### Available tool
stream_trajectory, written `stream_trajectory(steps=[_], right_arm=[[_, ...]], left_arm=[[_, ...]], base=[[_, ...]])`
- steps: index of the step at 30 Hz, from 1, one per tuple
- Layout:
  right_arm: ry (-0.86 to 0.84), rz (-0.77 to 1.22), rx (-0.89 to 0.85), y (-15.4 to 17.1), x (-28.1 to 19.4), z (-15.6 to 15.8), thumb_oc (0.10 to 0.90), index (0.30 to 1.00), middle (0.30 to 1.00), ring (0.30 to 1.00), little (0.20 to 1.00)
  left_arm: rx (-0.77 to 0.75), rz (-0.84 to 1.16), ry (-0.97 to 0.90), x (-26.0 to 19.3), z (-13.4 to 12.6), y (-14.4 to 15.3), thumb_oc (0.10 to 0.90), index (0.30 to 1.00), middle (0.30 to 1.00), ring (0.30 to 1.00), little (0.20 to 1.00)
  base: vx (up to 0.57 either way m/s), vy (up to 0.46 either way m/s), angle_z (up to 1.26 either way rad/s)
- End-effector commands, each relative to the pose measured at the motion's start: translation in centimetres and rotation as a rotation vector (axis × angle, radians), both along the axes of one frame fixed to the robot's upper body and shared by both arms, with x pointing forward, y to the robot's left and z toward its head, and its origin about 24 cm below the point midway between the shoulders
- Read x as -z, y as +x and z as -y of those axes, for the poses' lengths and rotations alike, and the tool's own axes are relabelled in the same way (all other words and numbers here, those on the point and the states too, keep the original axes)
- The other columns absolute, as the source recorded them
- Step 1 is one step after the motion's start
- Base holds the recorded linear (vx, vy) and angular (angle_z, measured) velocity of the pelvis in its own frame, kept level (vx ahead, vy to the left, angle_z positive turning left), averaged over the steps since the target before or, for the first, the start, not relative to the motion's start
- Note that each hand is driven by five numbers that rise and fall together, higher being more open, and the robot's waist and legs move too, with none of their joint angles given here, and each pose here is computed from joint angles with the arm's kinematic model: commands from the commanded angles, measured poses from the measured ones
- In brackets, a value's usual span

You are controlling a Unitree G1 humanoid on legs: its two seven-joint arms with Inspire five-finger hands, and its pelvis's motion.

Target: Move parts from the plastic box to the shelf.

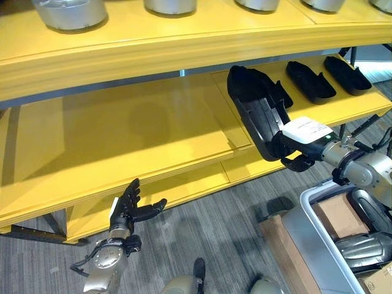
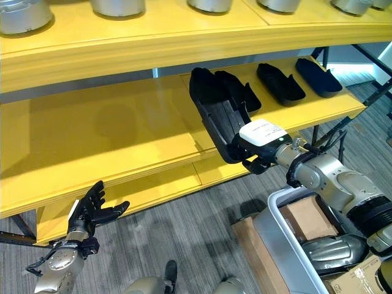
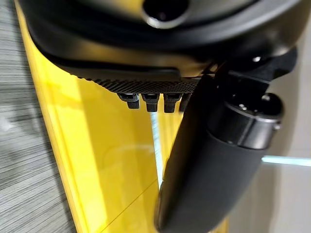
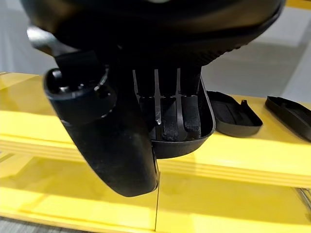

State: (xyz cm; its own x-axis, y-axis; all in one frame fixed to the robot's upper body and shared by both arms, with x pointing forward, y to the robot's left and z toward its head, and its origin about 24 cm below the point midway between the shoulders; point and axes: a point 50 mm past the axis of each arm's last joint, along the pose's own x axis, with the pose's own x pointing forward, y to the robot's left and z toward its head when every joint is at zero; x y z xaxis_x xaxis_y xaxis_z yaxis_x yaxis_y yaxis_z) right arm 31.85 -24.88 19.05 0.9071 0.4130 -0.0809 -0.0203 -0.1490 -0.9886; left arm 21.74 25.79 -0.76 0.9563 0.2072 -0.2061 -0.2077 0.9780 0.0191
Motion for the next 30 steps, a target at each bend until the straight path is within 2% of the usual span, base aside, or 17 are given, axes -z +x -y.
stream_trajectory(steps=[1, 6, 13, 30], right_arm=[[0.105, 0.361, -0.006, 0.4, -9.7, -0.2, 0.4, 0.3, 0.3, 0.3, 0.3], [0.131, 0.335, 0.028, 0.1, -9.5, 0.8, 0.4, 0.3, 0.3, 0.3, 0.3], [0.145, 0.306, 0.004, -0.1, -9.3, 0.4, 0.4, 0.3, 0.3, 0.3, 0.3], [0.128, 0.367, -0.05, 0.3, -11.6, -1.0, 0.4, 0.3, 0.3, 0.3, 0.3]], left_arm=[[0.091, 0.251, 0.046, -4.5, 1.1, 1.9, 0.9, 1.0, 1.0, 1.0, 1.0], [0.058, 0.206, 0.005, -3.2, 0.8, 0.8, 0.9, 1.0, 1.0, 1.0, 1.0], [0.065, 0.154, -0.033, -2.0, 1.3, -0.2, 0.9, 1.0, 1.0, 1.0, 1.0], [0.06, 0.171, -0.046, -2.3, 1.5, 0.1, 0.9, 1.0, 1.0, 1.0, 1.0]], base=[[0.05, -0.246, 0.42], [0.1, -0.277, 0.36], [0.09, -0.21, 0.16], [0.03, -0.106, 0.01]])
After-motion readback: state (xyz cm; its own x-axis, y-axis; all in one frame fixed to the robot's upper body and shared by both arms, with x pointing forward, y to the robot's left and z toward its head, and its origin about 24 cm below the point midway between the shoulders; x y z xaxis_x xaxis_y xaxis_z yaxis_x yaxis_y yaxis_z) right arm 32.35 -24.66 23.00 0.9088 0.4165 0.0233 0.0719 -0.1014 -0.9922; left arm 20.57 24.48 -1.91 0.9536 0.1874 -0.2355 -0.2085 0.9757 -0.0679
